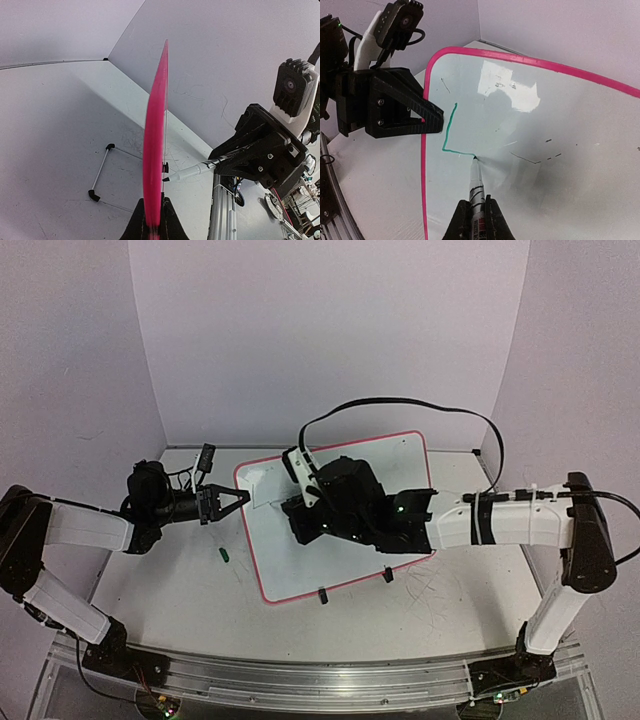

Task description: Write a sentence on the whiteboard

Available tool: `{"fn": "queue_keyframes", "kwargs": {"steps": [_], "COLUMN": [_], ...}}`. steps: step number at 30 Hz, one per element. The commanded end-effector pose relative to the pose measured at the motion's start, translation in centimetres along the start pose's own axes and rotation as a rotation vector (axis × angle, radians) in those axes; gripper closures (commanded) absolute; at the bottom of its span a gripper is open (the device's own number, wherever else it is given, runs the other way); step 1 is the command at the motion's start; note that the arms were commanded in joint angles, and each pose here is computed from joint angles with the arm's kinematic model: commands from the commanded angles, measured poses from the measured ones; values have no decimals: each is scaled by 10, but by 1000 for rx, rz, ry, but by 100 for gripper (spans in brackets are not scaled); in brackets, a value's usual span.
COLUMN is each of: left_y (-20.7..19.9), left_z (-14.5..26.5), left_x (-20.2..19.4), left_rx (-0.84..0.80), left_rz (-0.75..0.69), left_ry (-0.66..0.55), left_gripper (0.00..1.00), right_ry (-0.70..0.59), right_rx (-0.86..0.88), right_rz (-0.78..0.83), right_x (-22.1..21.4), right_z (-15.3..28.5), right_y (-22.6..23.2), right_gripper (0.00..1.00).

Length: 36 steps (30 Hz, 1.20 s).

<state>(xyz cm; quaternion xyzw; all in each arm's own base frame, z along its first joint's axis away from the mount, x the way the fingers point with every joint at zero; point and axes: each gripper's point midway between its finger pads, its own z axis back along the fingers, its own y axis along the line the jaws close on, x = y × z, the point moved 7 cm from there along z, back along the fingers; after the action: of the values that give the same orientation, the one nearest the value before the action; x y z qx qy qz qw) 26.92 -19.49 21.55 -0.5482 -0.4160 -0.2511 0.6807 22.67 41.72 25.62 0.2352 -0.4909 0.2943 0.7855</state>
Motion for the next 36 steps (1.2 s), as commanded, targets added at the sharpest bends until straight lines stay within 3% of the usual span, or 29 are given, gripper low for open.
{"fn": "queue_keyframes", "kwargs": {"steps": [1, 36], "left_y": [-7, -7], "left_z": [-2, -4], "left_x": [6, 8], "left_rx": [-15, -18], "left_rz": [-77, -84], "left_ry": [1, 4], "left_gripper": [100, 100], "right_ry": [-155, -106], "right_rx": [111, 24], "right_rz": [-31, -55], "right_x": [35, 31], "right_z": [38, 0], "right_y": [1, -16], "right_gripper": [100, 100]}}
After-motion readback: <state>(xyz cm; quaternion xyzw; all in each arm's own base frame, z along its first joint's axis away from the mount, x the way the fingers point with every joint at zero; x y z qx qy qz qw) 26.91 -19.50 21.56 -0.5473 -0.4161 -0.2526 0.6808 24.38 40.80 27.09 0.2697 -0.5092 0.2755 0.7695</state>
